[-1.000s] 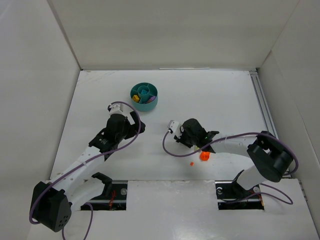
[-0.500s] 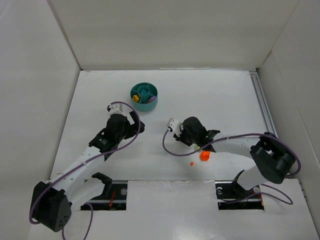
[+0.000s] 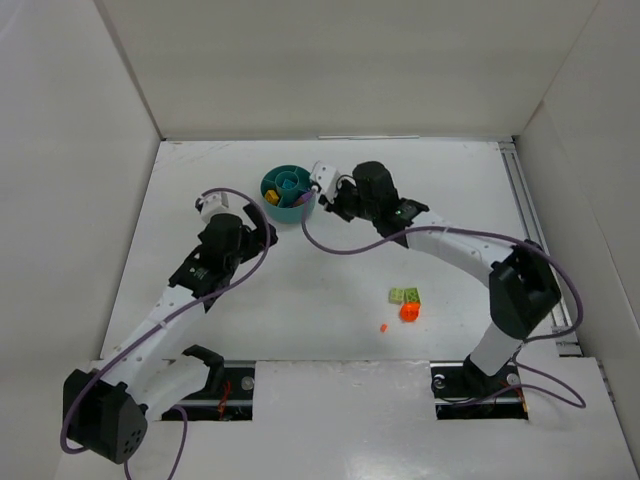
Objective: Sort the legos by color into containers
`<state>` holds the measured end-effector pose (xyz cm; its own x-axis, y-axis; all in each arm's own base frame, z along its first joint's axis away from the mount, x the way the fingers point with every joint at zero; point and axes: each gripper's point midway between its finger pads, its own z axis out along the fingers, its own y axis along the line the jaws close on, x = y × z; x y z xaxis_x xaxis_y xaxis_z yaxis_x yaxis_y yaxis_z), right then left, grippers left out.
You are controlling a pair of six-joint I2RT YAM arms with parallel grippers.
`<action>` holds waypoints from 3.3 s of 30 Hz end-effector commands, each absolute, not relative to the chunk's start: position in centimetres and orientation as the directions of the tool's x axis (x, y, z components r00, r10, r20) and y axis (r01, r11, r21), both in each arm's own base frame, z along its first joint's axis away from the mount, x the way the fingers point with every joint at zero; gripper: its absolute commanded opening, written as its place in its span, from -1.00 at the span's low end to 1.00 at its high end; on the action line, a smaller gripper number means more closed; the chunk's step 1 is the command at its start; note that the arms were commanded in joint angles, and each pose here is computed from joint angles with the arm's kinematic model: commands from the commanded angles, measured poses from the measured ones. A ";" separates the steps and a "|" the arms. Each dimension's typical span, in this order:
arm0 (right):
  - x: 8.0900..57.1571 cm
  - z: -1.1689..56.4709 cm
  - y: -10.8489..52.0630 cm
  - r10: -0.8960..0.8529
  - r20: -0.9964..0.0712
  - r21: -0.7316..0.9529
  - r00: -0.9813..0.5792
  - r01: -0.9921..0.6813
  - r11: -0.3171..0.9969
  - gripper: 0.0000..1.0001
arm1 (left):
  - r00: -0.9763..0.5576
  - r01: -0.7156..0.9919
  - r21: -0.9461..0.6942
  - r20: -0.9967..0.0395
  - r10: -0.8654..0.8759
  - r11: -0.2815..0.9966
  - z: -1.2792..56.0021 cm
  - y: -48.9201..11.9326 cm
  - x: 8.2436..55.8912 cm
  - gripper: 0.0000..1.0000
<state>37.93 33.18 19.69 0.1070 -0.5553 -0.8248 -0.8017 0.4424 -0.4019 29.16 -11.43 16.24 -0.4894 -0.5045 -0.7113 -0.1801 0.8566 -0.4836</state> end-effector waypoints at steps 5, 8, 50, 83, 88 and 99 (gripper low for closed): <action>45.5 22.4 35.6 -0.538 -0.825 -0.441 0.175 -0.794 0.418 -0.65 | -0.430 -0.195 -0.479 -0.742 -0.513 0.856 18.4 -10.7 31.9 1.00; 47.8 22.8 36.6 -0.540 -0.822 -0.452 0.182 -0.786 0.423 -0.65 | -0.410 -0.192 -0.472 -0.758 -0.507 0.860 18.9 -10.3 32.9 1.00; 48.8 25.0 24.4 -0.479 -0.877 -0.348 -0.037 -0.639 0.686 0.99 | -0.524 0.197 -0.406 -0.813 -0.254 0.892 19.1 -17.6 31.5 1.00; 28.3 24.1 2.3 -0.398 -0.887 -0.353 -0.233 -0.214 0.911 0.99 | -0.564 0.816 -0.410 -0.718 0.408 0.407 7.6 -47.1 13.9 0.15; 28.5 23.8 2.3 -0.400 -0.884 -0.352 -0.242 -0.218 0.910 0.99 | -0.586 0.796 -0.415 -0.713 0.386 0.440 7.5 -47.8 14.9 0.15; 28.6 23.5 2.1 -0.410 -0.876 -0.362 -0.253 -0.216 0.907 0.99 | -0.616 0.762 -0.402 -0.690 0.379 0.507 6.1 -48.1 16.0 0.00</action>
<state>28.57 2.53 23.26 -0.2576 -0.4130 -0.8735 -0.2395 0.9031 -0.3564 15.19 -47.02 4.70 -0.6184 0.4141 -0.6679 0.7669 0.5035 -0.3978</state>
